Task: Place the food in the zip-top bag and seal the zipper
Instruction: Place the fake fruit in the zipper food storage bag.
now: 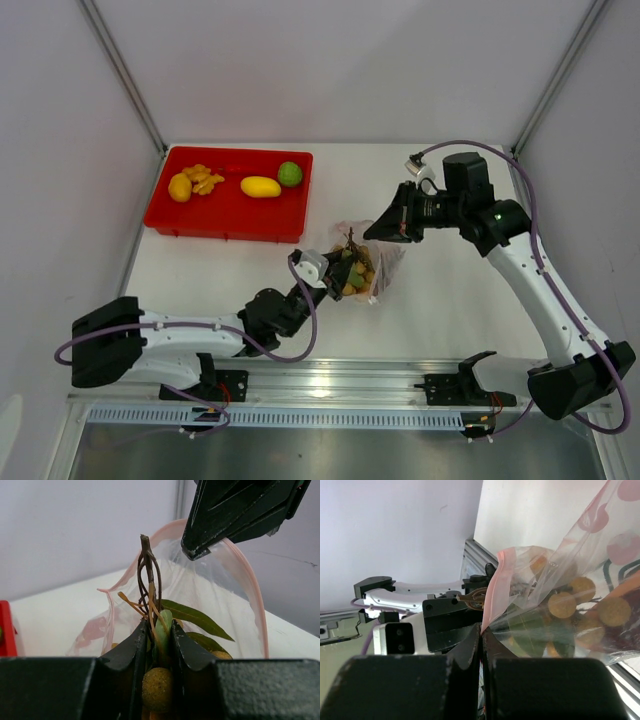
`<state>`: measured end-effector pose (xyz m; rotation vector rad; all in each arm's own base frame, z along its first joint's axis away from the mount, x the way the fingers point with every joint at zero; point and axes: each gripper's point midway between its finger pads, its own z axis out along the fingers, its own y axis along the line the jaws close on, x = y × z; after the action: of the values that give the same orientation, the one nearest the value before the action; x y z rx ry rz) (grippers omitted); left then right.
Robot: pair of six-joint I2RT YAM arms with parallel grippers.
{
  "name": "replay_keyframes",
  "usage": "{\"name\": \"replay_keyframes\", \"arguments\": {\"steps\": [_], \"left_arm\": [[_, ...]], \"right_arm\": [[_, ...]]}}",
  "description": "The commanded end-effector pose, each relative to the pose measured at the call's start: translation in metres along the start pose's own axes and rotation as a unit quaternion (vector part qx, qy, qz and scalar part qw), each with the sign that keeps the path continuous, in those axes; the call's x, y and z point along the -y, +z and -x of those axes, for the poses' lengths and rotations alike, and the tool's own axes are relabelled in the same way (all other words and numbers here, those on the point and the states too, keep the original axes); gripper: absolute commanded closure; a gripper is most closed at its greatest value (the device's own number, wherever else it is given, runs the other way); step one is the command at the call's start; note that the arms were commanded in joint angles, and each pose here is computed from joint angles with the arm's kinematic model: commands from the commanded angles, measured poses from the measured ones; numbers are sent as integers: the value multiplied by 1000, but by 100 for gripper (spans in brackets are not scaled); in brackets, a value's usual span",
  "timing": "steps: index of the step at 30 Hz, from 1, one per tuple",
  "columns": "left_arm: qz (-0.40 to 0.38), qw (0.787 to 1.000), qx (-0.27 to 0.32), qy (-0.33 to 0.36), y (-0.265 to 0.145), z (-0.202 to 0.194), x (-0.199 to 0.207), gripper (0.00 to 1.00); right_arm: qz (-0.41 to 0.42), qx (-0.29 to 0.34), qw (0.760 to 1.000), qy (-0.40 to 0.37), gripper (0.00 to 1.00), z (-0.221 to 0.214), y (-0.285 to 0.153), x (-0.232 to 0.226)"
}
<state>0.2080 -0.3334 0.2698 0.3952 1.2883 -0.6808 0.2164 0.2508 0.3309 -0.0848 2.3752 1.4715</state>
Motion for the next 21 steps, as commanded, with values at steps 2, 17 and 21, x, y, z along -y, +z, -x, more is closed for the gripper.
{"name": "replay_keyframes", "arguments": {"steps": [2,17,21], "left_arm": [[36,995,60,74,8,19,-9,100],[58,992,-16,114,13,-49,-13,82],[79,992,-36,94,10,-46,-19,40]], "right_arm": [[59,7,998,-20,100,1,-11,-30],[82,-2,996,-16,100,-2,-13,-40],[83,-5,996,-16,100,-6,-14,-37]]}}
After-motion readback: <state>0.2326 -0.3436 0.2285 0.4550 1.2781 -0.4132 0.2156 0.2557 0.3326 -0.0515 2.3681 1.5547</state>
